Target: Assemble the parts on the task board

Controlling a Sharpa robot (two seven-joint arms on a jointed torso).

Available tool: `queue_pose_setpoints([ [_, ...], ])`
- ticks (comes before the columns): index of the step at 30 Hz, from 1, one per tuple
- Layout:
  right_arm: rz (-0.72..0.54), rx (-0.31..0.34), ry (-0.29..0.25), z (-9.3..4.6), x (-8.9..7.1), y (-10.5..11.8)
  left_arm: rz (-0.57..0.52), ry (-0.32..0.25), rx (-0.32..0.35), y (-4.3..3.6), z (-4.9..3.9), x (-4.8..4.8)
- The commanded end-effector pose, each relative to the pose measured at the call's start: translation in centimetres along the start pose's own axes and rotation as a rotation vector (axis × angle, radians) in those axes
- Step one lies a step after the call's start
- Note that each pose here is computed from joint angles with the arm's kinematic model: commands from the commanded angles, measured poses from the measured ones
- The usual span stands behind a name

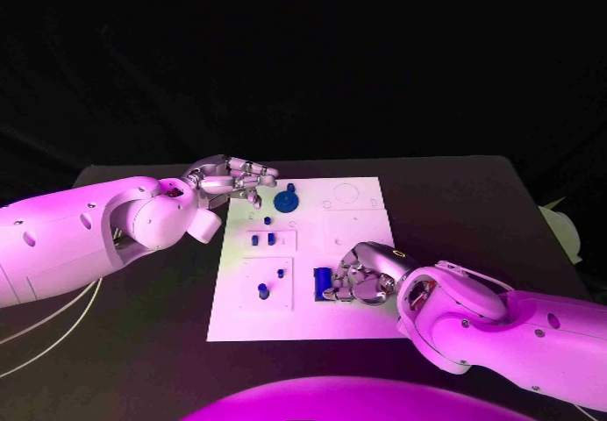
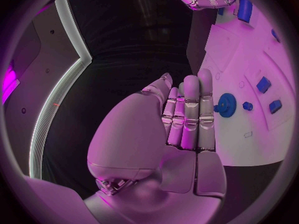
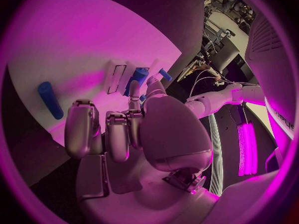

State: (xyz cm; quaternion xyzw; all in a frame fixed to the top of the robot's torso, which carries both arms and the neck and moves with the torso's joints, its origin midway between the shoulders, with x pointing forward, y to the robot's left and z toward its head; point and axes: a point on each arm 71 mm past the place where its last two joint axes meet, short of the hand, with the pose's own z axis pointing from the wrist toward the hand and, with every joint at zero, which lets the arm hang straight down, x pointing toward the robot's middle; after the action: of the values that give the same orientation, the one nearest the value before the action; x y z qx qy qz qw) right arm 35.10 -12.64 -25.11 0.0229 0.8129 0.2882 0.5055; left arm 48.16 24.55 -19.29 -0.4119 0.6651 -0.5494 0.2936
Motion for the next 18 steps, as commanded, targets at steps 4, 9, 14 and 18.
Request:
queue_pose_setpoints([
  [4,-0.024,0.002,0.003,0.38,0.06,-0.3,-0.006,0.009,0.007,-0.1,0.06,0.22],
  [9,-0.027,0.017,-0.018,0.77,-0.1,-0.7,-0.006,0.011,0.007,-0.1,0.28,0.37],
  [14,-0.03,0.013,-0.023,0.94,-0.06,-0.54,-0.008,0.024,0.008,-0.1,0.63,0.8],
  [18,-0.032,0.006,-0.024,0.93,-0.01,-0.3,-0.007,0.022,0.007,-0.09,0.65,0.72],
])
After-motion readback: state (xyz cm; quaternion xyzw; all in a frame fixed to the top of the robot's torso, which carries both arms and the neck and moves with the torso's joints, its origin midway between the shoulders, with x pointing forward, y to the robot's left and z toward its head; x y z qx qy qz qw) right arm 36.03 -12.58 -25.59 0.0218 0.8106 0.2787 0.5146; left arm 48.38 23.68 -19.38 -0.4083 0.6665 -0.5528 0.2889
